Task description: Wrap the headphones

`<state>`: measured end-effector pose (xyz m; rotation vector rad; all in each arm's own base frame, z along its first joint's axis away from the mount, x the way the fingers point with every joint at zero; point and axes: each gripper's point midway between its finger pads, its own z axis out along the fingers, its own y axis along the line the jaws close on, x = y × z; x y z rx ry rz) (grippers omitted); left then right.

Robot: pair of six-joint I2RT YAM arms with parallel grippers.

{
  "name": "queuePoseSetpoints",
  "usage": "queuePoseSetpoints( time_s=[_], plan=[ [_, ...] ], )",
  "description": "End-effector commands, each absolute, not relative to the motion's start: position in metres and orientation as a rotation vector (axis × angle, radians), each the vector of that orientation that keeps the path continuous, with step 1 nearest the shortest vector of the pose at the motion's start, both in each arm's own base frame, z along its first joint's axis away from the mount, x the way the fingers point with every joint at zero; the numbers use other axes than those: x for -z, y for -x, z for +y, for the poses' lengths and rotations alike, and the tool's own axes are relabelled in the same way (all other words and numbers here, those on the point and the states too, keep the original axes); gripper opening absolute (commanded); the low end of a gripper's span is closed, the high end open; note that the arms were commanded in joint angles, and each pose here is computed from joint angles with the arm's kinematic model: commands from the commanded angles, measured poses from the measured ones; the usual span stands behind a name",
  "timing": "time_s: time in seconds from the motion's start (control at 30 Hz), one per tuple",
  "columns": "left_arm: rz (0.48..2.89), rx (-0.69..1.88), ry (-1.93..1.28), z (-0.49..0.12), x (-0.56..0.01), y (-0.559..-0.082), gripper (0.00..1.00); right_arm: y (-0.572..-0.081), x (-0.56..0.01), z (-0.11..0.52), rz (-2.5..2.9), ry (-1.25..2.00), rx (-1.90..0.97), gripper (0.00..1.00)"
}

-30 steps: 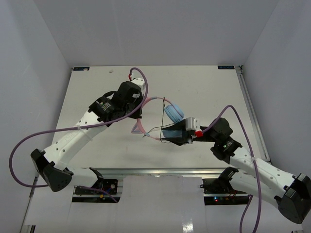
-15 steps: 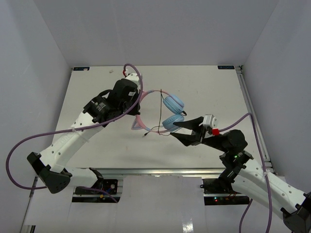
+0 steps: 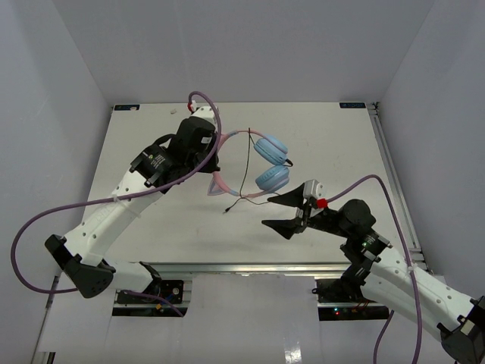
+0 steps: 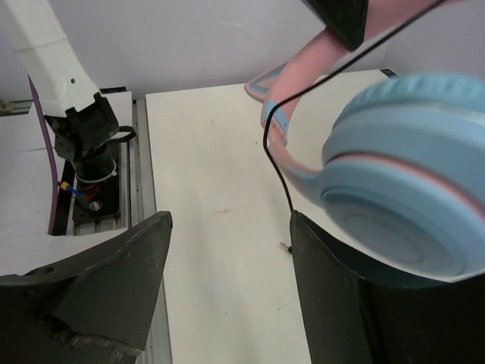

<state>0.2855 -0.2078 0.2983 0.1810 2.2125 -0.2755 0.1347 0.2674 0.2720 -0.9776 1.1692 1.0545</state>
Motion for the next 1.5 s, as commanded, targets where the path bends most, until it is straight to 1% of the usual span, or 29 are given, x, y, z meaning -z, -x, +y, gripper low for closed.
queuePoseSetpoints(
  time_s=[0.0, 0.1, 0.3, 0.4, 0.63, 0.73, 0.87, 1.1, 1.3, 1.4, 1.47],
  plan=[
    [2.061, 0.511, -0.113, -0.226, -0.365, -0.283, 0.00, -0.139, -0.264, 0.270, 1.151, 0.977, -1.034, 0.71],
    [2.050, 0.533, -0.117, -0.226, -0.374, -0.279, 0.00, -0.139, -0.260, 0.271, 1.142, 0.979, -1.033, 0.72],
    [2.051, 0.492, -0.104, -0.218, -0.369, -0.279, 0.00, -0.136, -0.267, 0.266, 1.083, 0.940, -1.035, 0.72],
    [2.042, 0.531, -0.100, -0.221, -0.369, -0.276, 0.00, -0.141, -0.264, 0.264, 1.080, 0.908, -1.017, 0.72],
    [1.997, 0.773, -0.169, -0.245, -0.398, -0.253, 0.00, -0.147, -0.267, 0.257, 0.947, 0.852, -0.939, 0.82],
    [1.985, 0.856, -0.197, -0.252, -0.405, -0.243, 0.00, -0.146, -0.269, 0.265, 0.911, 0.902, -0.943, 0.90],
    [1.969, 0.974, -0.249, -0.262, -0.408, -0.227, 0.00, -0.149, -0.278, 0.276, 0.875, 0.935, -0.953, 0.97],
    [1.942, 1.051, -0.269, -0.267, -0.411, -0.217, 0.00, -0.160, -0.292, 0.285, 0.801, 0.923, -0.916, 0.97],
    [1.912, 1.113, -0.256, -0.272, -0.419, -0.214, 0.00, -0.154, -0.307, 0.298, 0.712, 0.916, -0.998, 1.00],
    [1.903, 1.083, -0.227, -0.268, -0.420, -0.219, 0.00, -0.154, -0.304, 0.309, 0.721, 0.921, -1.040, 0.92],
    [1.891, 1.053, -0.199, -0.263, -0.421, -0.223, 0.00, -0.152, -0.307, 0.313, 0.713, 0.903, -1.049, 0.89]
  ],
)
